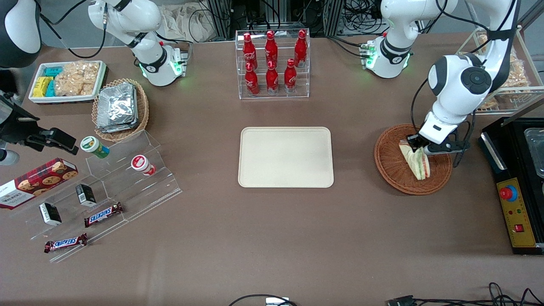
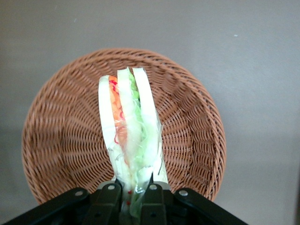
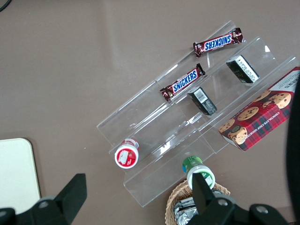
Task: Place sandwich from basket to tray
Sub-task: 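Lift the sandwich and carry it with the left gripper over the white tray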
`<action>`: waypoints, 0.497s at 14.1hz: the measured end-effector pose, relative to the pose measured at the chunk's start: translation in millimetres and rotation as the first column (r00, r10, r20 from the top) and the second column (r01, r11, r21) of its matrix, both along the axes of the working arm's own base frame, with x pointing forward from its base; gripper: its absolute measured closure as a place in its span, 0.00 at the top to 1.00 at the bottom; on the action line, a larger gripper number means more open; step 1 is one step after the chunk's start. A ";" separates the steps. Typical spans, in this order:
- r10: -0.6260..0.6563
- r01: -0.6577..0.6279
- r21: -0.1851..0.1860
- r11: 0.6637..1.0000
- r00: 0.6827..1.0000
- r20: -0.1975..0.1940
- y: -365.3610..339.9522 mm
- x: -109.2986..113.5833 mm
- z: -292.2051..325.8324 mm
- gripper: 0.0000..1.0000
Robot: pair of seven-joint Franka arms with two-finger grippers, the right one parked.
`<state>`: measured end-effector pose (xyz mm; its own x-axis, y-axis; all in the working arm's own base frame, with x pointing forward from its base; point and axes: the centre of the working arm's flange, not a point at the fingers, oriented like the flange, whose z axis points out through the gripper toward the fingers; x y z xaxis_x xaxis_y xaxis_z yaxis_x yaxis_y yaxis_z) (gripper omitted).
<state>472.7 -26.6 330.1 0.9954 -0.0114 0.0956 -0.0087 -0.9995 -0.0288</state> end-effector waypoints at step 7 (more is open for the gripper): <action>-0.181 0.183 0.022 0.983 0.982 -0.050 -36.1 33.4 68.6 0.15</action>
<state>506.1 -62.7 398.7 0.9798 -0.1946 0.0453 -0.1924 -0.9801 -0.0500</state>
